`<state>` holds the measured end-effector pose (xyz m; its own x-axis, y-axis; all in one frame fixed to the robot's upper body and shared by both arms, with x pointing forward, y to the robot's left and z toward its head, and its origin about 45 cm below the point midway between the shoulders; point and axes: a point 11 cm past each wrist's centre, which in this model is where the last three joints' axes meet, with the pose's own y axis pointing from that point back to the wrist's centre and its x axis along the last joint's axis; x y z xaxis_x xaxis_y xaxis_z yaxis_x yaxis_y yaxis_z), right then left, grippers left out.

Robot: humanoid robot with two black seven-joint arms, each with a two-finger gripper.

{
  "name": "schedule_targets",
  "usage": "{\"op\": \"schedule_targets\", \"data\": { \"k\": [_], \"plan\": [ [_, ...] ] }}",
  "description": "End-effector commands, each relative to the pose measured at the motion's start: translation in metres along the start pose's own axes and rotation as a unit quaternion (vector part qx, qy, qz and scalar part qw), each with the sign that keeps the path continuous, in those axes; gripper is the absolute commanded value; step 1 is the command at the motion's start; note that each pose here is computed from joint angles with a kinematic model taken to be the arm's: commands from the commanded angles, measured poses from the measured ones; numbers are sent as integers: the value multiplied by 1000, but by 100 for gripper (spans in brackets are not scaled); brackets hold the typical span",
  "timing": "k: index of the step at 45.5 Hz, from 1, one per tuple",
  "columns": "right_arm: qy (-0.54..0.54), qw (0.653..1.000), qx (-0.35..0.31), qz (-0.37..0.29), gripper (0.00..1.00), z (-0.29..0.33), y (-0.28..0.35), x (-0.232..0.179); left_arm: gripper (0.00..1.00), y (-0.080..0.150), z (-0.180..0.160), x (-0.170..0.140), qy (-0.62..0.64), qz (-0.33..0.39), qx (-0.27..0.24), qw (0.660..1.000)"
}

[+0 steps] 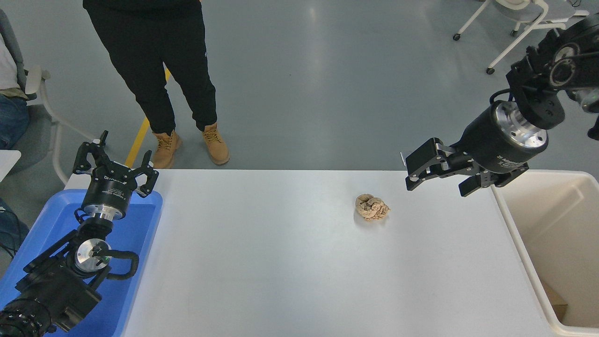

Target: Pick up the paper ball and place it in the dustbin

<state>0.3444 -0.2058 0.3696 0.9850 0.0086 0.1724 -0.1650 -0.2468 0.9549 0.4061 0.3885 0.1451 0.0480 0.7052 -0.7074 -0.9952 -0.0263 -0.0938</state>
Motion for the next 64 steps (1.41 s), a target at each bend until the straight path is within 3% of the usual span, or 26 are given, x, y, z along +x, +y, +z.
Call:
{"op": "schedule_targets", "data": {
  "k": [1,16,29,45,64],
  "plan": [
    [5,999,40,-2,100,-30,-11,6,99,0,0,0,0,0,0,1000],
    [12,999,33,33,100,-30,-19,23,99,0,0,0,0,0,0,1000],
    [38,989,22,143,100,-48,-41,72,99,0,0,0,0,-1,0,1000],
    [64,973,24,221,100,-78,-80,106,99,0,0,0,0,0,0,1000],
    [-24,965,12,261,100,1,-149,128,99,0,0,0,0,-1,0,1000]
  ]
}}
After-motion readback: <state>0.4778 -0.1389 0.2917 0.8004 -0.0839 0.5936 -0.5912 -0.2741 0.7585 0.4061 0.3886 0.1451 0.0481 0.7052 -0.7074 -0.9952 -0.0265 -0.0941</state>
